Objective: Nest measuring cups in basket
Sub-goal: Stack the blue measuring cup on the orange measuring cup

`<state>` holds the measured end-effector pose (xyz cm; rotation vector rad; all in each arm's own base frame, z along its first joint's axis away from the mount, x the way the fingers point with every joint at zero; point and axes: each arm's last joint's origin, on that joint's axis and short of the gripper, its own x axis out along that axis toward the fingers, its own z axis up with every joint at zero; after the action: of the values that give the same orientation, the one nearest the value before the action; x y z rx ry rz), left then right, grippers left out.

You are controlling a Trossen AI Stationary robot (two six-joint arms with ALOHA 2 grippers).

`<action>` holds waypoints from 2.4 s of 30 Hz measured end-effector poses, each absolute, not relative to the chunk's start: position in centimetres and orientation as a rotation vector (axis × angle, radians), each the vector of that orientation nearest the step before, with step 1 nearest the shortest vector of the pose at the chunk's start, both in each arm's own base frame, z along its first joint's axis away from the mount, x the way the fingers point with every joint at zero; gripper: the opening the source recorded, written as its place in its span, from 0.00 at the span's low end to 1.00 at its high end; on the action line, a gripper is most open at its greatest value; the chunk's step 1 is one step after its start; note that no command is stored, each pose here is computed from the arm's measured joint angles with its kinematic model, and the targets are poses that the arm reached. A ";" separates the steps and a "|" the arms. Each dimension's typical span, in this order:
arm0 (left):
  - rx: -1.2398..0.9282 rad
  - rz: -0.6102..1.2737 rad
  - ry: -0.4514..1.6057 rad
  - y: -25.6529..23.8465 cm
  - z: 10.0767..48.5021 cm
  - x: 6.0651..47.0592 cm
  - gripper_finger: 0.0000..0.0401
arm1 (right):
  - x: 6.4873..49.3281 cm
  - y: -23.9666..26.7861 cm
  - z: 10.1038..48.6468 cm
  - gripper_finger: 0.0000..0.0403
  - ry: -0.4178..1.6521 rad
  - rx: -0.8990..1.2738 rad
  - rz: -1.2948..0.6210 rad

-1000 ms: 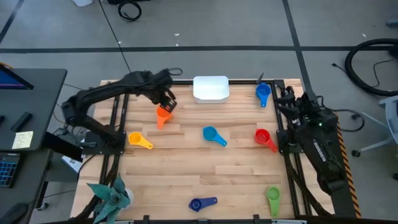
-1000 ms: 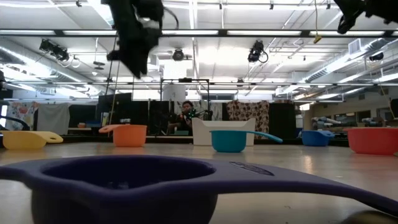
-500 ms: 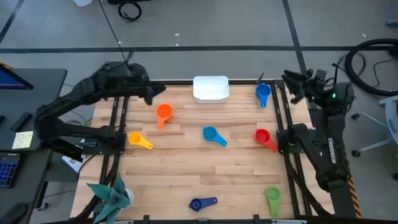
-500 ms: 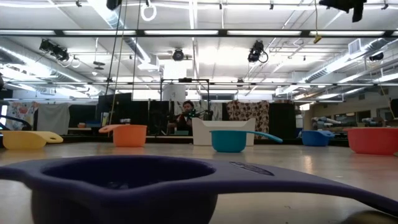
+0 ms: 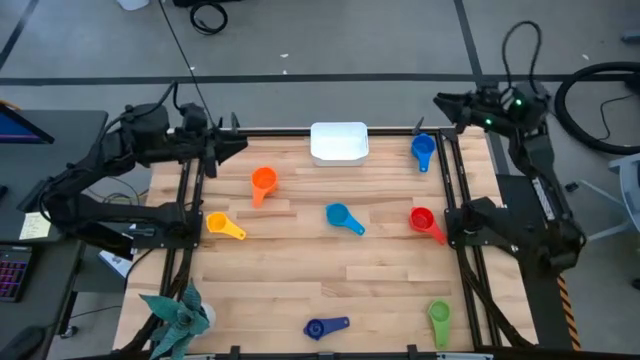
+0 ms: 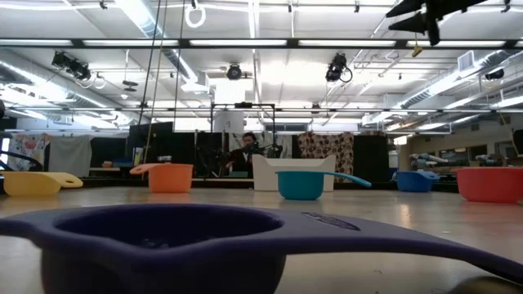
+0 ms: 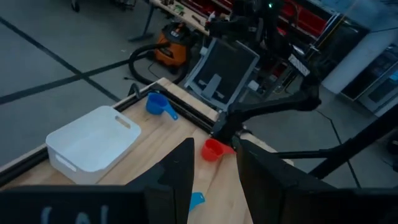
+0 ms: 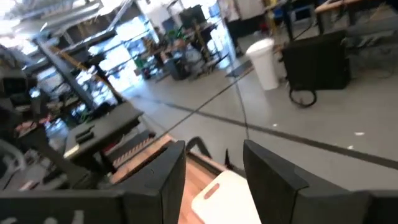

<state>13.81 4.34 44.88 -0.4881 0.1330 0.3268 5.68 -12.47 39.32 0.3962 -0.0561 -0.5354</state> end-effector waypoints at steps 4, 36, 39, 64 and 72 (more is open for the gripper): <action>-0.494 0.335 0.170 4.2 44.5 13.5 0.31 | 7.2 -13.8 38.0 0.41 0.091 0.423 -0.518; -0.496 0.336 0.181 4.2 44.4 13.4 0.31 | 17.6 -23.7 29.7 0.41 1.115 0.848 -1.081; -0.496 0.336 0.183 4.2 44.4 13.4 0.31 | 17.6 -24.6 27.9 0.41 1.218 0.894 -1.095; -0.497 0.337 0.183 4.2 44.4 13.4 0.31 | 17.7 -29.0 18.8 0.41 1.544 0.999 -1.128; -0.497 0.337 0.182 4.2 44.4 13.4 0.31 | 17.5 -29.7 17.5 0.41 1.547 1.033 -1.093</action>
<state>13.35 4.19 44.43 -0.4974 0.1823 0.3370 17.51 -29.71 17.49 1.0329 1.5467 -1.0931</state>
